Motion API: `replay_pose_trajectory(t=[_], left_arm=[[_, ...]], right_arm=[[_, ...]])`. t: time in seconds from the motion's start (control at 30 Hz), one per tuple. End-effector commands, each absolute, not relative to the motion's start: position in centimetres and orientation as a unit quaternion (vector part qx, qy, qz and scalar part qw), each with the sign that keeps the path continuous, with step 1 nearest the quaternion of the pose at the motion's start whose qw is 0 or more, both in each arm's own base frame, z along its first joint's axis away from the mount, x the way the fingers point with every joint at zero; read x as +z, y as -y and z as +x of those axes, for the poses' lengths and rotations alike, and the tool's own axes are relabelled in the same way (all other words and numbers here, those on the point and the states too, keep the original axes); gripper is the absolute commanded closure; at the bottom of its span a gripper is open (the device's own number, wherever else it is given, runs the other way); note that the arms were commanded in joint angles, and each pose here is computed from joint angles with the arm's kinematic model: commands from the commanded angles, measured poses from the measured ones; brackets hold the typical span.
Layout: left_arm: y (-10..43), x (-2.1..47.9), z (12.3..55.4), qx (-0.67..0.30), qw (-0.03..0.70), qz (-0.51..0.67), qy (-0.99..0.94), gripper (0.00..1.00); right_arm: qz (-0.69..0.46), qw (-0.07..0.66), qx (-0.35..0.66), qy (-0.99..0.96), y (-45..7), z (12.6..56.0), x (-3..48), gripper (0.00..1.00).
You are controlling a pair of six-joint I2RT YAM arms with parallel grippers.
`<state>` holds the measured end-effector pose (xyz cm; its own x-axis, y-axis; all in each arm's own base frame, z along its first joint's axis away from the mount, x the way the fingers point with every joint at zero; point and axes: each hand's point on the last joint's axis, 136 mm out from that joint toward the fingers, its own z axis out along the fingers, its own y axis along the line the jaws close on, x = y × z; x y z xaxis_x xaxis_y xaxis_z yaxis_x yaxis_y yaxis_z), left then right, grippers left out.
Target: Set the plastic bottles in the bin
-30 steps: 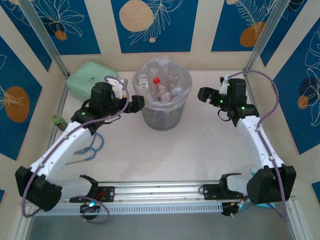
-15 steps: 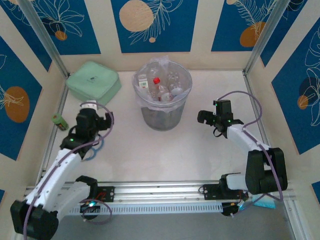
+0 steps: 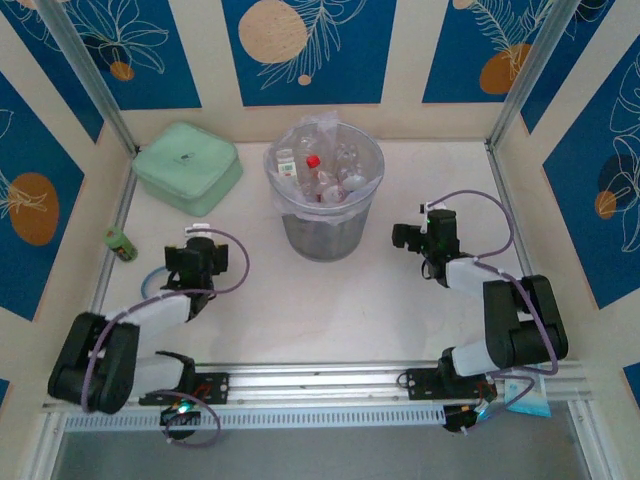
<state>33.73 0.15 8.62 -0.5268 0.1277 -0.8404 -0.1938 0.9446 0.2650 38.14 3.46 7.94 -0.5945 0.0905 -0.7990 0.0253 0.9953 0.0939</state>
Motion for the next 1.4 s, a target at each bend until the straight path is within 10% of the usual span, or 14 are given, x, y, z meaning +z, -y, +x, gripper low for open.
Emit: replay_pose_trajectory(t=[0.0, 1.37], left_arm=[[-0.1, 12.3, 36.5, 0.164, 0.570, -0.020, -0.805, 0.00], [0.4, 9.5, 39.4, 0.075, 0.588, -0.004, -0.805, 0.00]], right_arm=[[0.001, 0.508, 0.035, -0.860, -3.9, 39.6, 10.5, 0.01], [0.018, 0.561, 0.053, -0.826, -1.7, 39.7, 9.3, 0.01]])
